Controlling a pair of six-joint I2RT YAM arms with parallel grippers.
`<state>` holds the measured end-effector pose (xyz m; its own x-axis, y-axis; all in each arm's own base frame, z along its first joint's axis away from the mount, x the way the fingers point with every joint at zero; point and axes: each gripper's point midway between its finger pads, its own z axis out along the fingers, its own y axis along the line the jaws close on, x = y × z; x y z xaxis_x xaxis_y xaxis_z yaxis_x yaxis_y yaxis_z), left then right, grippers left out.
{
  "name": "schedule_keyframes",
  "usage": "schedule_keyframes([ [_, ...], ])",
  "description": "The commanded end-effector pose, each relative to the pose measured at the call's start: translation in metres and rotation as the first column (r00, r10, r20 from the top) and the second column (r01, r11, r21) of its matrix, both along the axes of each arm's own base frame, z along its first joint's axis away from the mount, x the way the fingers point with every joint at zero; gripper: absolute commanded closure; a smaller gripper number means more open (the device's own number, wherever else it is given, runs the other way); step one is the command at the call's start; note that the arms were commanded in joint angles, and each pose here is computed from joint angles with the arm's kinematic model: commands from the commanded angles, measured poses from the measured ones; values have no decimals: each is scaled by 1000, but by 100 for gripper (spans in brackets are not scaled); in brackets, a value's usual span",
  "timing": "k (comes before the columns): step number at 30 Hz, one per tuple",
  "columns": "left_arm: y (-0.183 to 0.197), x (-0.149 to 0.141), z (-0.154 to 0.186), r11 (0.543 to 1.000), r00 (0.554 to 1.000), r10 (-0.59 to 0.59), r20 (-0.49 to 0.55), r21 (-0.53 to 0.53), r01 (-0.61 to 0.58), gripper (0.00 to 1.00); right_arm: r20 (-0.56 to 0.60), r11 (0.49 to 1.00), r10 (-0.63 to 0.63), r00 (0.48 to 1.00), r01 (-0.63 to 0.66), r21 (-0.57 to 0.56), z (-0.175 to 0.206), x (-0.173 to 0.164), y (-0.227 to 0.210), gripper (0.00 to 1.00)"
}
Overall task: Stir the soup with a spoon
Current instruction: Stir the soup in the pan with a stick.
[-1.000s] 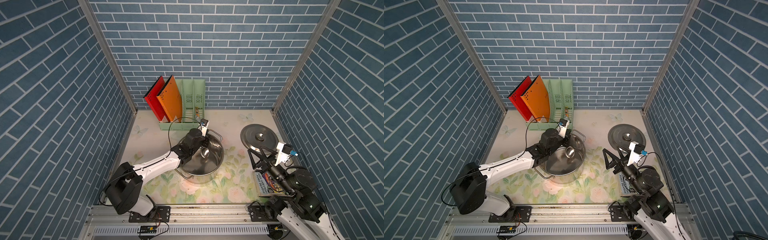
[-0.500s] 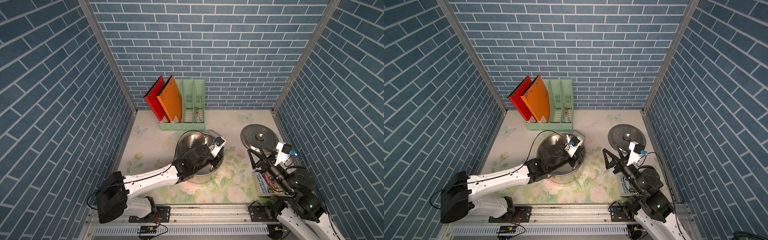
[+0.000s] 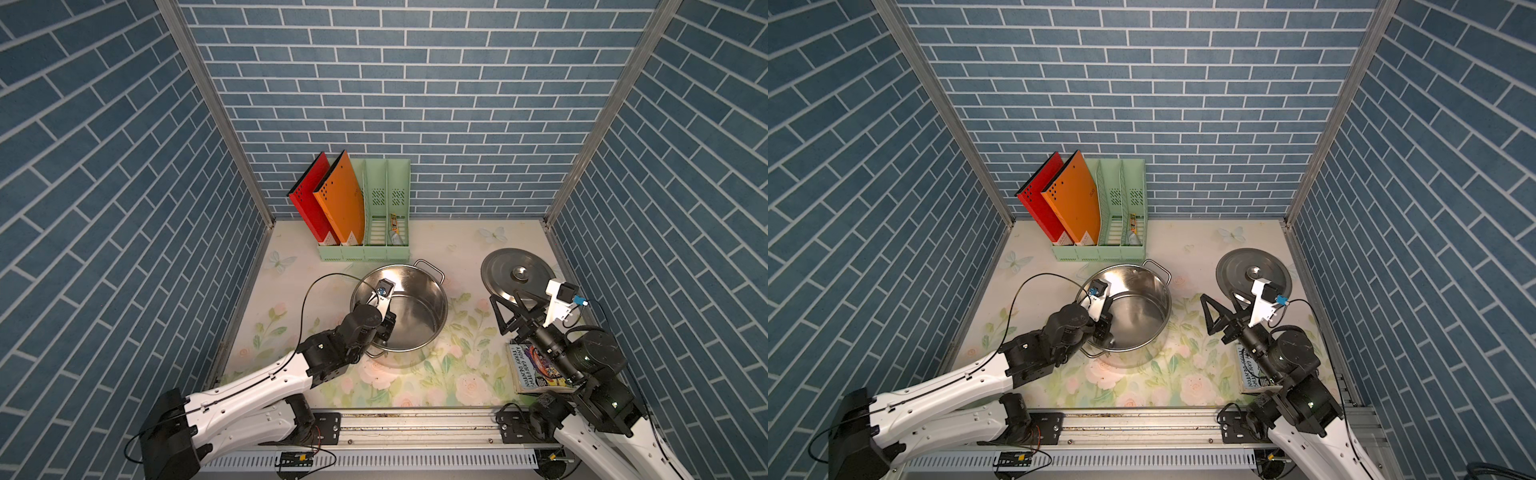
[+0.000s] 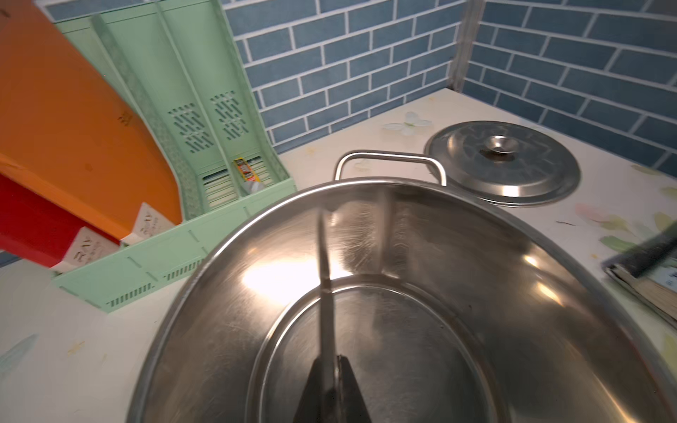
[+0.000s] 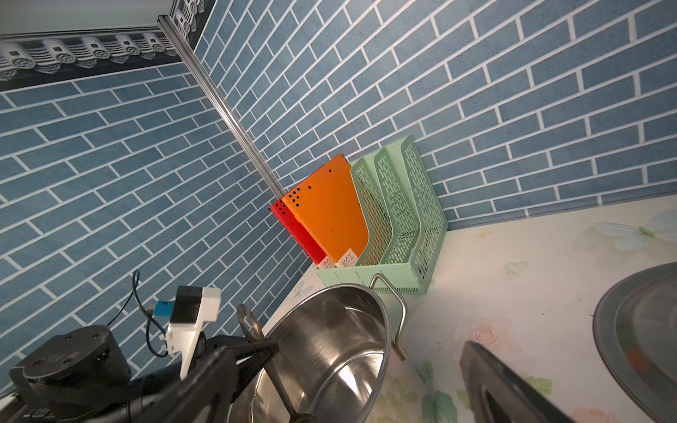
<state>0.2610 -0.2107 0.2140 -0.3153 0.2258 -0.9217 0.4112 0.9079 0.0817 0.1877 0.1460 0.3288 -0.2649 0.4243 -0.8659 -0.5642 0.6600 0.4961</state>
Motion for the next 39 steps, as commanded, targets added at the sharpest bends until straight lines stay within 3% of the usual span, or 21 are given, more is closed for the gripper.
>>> schedule_keyframes([
  [1,37,20,2,988,988,152,1,-3,-152,100,19,999,17,1000,-17,39,8,-3,1,0],
  [8,31,61,21,985,986,162,46,-71,-159,100,21,998,12,1000,-13,53,10,-6,-2,0],
  [20,-56,112,49,982,993,-38,110,-179,57,100,18,998,-11,1000,10,56,10,-11,-10,0],
  [29,-128,81,49,939,956,-255,144,-200,280,100,19,998,-33,999,32,51,11,-13,-17,0],
  [34,-159,48,46,917,927,-349,139,-152,368,100,21,998,-30,999,29,49,11,-12,-15,0],
  [39,-164,14,33,914,915,-389,105,-82,398,100,21,999,-24,999,23,50,10,-11,-13,0],
])
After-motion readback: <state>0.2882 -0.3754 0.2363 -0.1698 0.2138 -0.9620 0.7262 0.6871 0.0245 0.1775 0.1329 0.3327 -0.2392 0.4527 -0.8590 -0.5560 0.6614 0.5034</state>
